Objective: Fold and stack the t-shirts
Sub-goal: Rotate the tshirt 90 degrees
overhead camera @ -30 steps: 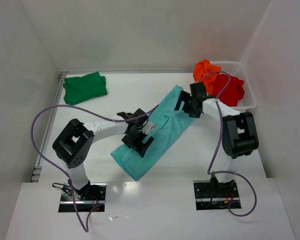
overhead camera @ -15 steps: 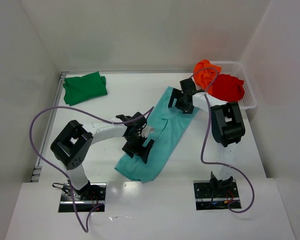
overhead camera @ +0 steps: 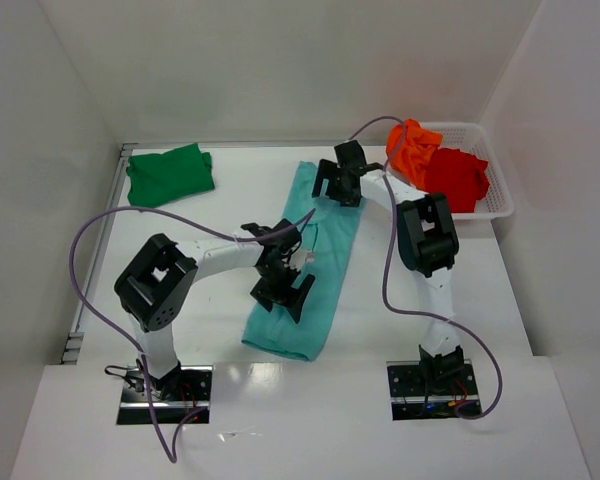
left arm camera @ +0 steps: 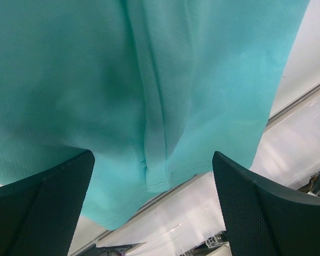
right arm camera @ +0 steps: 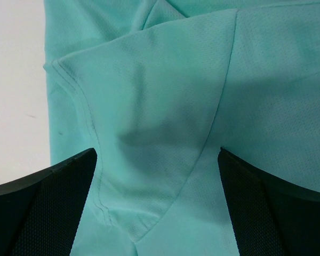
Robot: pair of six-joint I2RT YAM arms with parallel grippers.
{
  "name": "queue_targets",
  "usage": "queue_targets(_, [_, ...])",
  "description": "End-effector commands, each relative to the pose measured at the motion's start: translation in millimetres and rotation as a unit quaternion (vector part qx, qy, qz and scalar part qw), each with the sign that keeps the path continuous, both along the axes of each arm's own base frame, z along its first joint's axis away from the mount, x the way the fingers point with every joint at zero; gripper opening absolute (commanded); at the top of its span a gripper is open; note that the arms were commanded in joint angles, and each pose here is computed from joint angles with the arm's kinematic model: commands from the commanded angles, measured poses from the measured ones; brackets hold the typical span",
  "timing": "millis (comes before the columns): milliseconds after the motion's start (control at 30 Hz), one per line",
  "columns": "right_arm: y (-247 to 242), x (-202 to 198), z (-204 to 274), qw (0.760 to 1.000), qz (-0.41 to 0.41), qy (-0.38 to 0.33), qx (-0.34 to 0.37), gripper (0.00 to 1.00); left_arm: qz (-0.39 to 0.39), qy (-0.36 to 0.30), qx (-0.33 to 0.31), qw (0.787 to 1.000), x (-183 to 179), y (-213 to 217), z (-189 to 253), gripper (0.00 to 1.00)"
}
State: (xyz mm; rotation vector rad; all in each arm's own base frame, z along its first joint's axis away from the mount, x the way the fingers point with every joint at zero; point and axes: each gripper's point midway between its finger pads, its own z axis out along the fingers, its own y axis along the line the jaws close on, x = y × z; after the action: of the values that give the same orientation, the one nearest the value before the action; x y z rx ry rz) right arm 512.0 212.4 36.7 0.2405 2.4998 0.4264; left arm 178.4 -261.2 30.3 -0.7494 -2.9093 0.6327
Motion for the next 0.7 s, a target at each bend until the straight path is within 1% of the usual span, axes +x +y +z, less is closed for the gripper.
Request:
queue_targets(0, [28.0,6.0,-1.9,1.000,0.025,0.007,0.012,1.00,-0.005,-0.025,-0.015,1.000,18.1,-15.5,-1.5,0.99])
queue_targets(67, [39.1,11.0,-2.0,0.999,0.041,0.002,0.034,1.00,-0.004,-0.022,-0.042,0.999,20.8,-27.5,1.6,0.99])
queue_targets(100, [48.1,14.4,7.1,0.998,0.049,-0.010,0.043,1.00,-0.005,-0.019,-0.051,0.999,21.2,-31.3,0.3,0.99])
queue_targets(167, [61.0,14.7,6.7,0.996,0.061,-0.009,0.061,1.00,0.001,-0.021,-0.075,0.997,24.7,-41.8,4.1,0.99])
queue_targets(233, [69.2,20.1,8.9,0.996,0.067,-0.017,0.063,1.00,0.000,-0.012,-0.077,0.997,21.8,-42.3,-0.1,0.99])
queue_targets(267, [74.9,20.1,1.7,0.995,0.074,-0.016,0.060,1.00,0.000,-0.016,-0.080,0.997,23.4,-43.7,0.0,0.99])
queue_targets(300, [77.7,26.4,8.4,0.995,0.075,-0.023,0.063,1.00,0.001,-0.020,-0.076,0.997,24.8,-42.5,-1.0,0.99])
queue_targets(367, [84.1,29.5,6.7,0.995,0.082,-0.027,0.056,1.00,0.003,-0.025,-0.070,0.997,26.8,-40.9,-2.5,0.99])
queue_targets(400, [86.0,39.2,8.4,0.995,0.083,-0.036,0.051,1.00,0.005,-0.032,-0.062,0.998,29.4,-38.8,-4.3,0.99])
queue_targets(467, [81.8,43.2,3.9,0.996,0.072,-0.027,0.035,1.00,0.008,-0.031,-0.040,0.999,28.5,-31.4,-5.1,0.99])
queue_targets(500, [80.8,52.8,4.0,0.997,0.068,-0.037,0.024,1.00,0.013,-0.026,-0.036,0.999,26.0,-29.6,-7.1,0.99])
queue_targets(567, [84.2,51.9,0.3,0.997,0.072,-0.031,0.015,1.00,0.026,-0.024,-0.023,0.999,22.7,-23.7,-6.6,0.99])
queue_targets(600, [84.8,58.8,6.5,0.996,0.071,-0.045,0.012,1.00,0.033,-0.020,-0.022,0.999,18.6,-20.7,-5.3,0.99])
queue_targets(667, [83.0,58.9,-1.7,0.997,0.068,-0.038,0.006,1.00,0.040,-0.013,-0.027,0.999,15.2,-21.5,-1.8,0.99])
